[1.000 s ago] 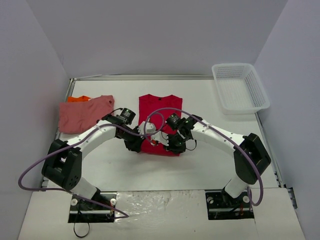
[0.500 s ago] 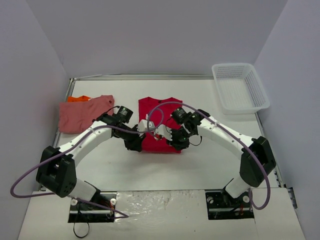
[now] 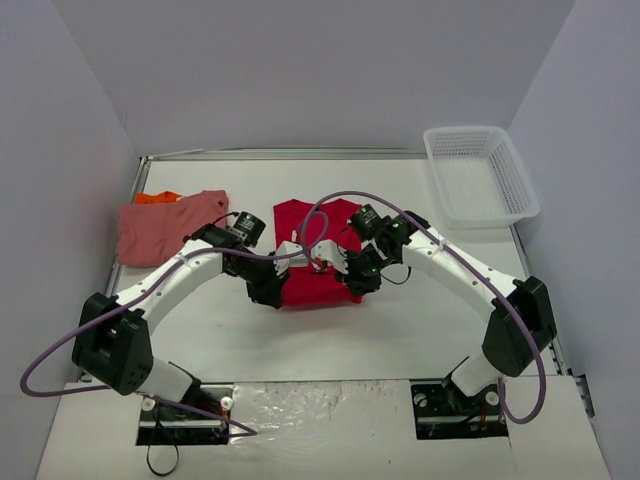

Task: Fold and stack the t-shirts
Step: Grab one side of the 2/3 rectangular tshirt with both arms, then fold the long partially folded tshirt into a neat square

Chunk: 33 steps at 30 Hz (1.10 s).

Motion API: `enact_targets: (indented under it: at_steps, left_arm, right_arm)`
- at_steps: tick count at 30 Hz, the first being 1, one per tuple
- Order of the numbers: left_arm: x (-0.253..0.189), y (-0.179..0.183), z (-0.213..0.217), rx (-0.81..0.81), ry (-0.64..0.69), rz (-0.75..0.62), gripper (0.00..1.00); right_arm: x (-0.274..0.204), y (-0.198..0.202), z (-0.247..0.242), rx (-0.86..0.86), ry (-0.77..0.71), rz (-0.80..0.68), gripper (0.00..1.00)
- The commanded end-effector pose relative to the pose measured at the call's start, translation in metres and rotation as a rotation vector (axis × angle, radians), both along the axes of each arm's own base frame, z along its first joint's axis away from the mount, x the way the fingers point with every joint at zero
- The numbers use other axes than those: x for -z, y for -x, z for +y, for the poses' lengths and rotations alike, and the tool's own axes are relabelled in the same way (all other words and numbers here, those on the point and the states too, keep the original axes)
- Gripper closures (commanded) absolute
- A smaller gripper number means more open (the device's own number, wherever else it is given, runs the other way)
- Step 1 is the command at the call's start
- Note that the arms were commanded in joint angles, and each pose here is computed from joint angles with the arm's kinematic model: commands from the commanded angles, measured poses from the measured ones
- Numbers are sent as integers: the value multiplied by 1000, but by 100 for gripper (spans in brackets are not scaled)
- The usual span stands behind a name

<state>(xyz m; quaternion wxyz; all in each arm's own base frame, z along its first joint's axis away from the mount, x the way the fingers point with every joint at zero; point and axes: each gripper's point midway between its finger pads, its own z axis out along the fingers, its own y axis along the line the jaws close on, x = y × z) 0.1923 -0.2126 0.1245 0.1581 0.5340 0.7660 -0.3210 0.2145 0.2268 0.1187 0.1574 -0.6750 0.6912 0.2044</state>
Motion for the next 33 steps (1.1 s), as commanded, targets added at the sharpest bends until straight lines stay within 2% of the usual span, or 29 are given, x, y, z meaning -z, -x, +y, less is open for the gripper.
enact_targets:
  at_steps: [1, 8, 15, 33]
  left_arm:
    - [-26, 12, -8, 133, 76, -59, 98]
    - [-31, 12, -10, 135, 88, -53, 98]
    - [-45, -8, -13, 88, 93, -96, 98]
    - [-61, -62, -8, 3, 32, -231, 98]
  right_arm:
    - [-19, 9, -6, 40, -23, 60, 100]
    - [-23, 24, -11, 9, -19, 108, 100]
    - [-27, 19, -10, 3, -19, 90, 100]
    - [-38, -58, -10, 106, -24, -3, 100]
